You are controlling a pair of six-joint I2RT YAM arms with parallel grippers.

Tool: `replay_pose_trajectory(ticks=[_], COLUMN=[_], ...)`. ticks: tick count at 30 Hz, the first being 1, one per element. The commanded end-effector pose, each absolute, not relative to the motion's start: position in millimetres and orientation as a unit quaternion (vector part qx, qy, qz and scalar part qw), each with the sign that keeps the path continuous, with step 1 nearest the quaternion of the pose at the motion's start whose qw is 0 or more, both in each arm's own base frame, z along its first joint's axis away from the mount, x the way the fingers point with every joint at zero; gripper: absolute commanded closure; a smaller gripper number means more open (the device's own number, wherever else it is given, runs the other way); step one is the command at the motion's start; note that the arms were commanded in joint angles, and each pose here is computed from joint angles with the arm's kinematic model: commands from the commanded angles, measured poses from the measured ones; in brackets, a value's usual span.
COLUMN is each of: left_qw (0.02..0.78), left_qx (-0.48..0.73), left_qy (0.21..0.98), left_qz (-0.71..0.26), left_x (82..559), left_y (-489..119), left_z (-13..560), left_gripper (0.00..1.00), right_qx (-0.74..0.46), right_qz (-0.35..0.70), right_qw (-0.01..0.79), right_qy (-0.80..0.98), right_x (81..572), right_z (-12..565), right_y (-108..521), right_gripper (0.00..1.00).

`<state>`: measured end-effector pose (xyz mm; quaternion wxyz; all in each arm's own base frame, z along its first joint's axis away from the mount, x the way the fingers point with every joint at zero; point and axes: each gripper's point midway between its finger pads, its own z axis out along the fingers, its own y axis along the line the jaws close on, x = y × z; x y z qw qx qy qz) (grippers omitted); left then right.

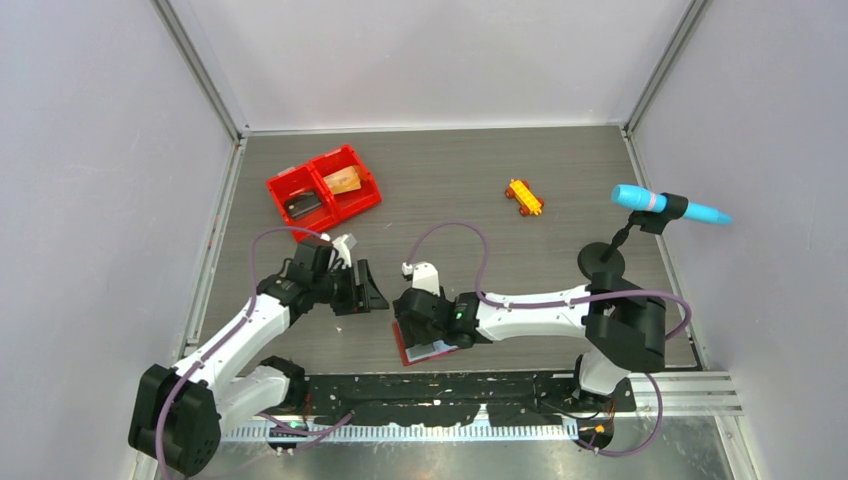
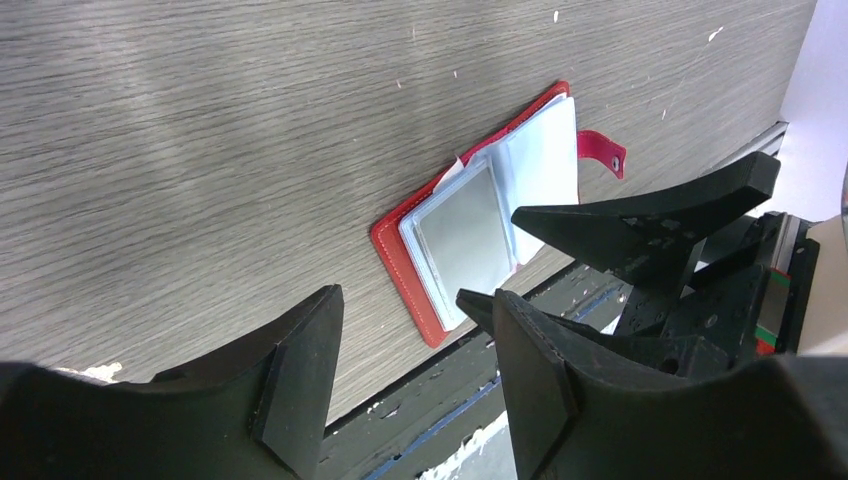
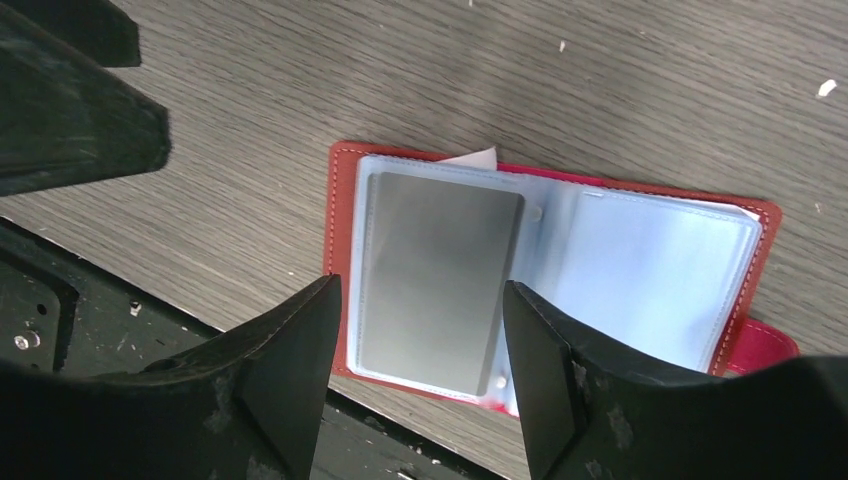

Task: Take the credit cards out of the card holder
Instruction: Remove the credit card from the card holder.

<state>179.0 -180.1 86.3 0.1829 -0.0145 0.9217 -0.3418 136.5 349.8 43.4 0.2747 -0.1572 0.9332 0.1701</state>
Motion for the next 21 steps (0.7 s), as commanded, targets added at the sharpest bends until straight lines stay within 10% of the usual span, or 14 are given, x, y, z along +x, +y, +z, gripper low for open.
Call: replay_pose_trajectory(ticks=[1,21], left_qw=[0.195,0.195], left_qx=[-0.014,-0.017], left_qy=[0.920,0.922], left_qz=[-0.339,-0.334], left_x=[181.0,179.9], left_y=[-179.1,-176.9], left_z=[88.7,86.1], left_gripper=[0.41,0.40], right_qx=[-0.160,-0.177], right_qz=[0.164,0.102], right_qw=[0.291,0.278], right_qy=[0.929,0.939], right_x=[140.6,138.0], right_z=[54.5,26.5], right_y=[361.0,352.5], right_gripper=[0.32,0.34])
